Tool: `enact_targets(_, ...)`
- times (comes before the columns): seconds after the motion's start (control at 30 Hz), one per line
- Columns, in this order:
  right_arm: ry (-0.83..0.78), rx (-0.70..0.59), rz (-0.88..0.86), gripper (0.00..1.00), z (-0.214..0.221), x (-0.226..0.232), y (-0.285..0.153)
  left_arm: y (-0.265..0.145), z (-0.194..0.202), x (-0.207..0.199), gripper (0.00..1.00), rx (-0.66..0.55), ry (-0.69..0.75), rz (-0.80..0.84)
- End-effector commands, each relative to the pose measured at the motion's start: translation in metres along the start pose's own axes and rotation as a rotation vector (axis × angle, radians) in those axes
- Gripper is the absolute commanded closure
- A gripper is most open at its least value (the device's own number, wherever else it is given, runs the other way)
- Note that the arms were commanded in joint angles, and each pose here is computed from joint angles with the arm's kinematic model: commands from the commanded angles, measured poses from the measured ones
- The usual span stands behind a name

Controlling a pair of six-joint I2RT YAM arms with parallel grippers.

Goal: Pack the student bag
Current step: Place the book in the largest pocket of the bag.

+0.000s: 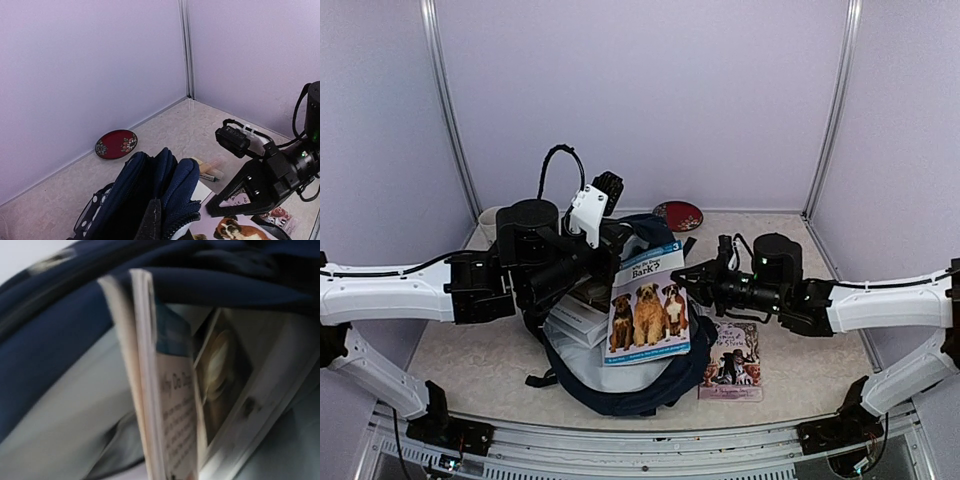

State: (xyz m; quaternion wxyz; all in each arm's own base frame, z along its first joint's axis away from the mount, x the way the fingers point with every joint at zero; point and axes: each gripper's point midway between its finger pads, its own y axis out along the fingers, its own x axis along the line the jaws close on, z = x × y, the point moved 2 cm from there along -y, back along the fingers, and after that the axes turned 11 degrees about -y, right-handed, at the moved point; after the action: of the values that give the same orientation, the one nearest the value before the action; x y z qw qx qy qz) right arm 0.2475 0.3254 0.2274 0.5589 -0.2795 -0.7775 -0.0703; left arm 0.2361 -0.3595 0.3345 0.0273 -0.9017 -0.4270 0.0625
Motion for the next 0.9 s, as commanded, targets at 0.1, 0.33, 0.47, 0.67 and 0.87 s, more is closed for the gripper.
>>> enact_targets(0.1,0.051,-0.328,-0.097,1.00,-0.047,0.033,0.037,-0.035,-0.058,-0.030,1.00,-0.158,-0.048,0.271)
enact_targets(0.33,0.176,-0.341,-0.056,1.00,-0.040,0.013,0.072,-0.037,-0.063,-0.025,1.00,-0.166,-0.045,0.329)
enact_targets(0.47,0.173,-0.321,0.020,1.00,-0.029,0.000,0.094,-0.034,-0.069,-0.028,1.00,-0.169,-0.036,0.369)
enact_targets(0.67,0.092,-0.254,0.132,0.70,-0.014,-0.016,0.120,-0.033,-0.070,-0.014,1.00,-0.182,-0.049,0.343)
enact_targets(0.87,-0.209,-0.133,0.236,0.50,-0.002,-0.007,0.124,-0.029,-0.070,0.027,1.00,-0.183,-0.087,0.199)
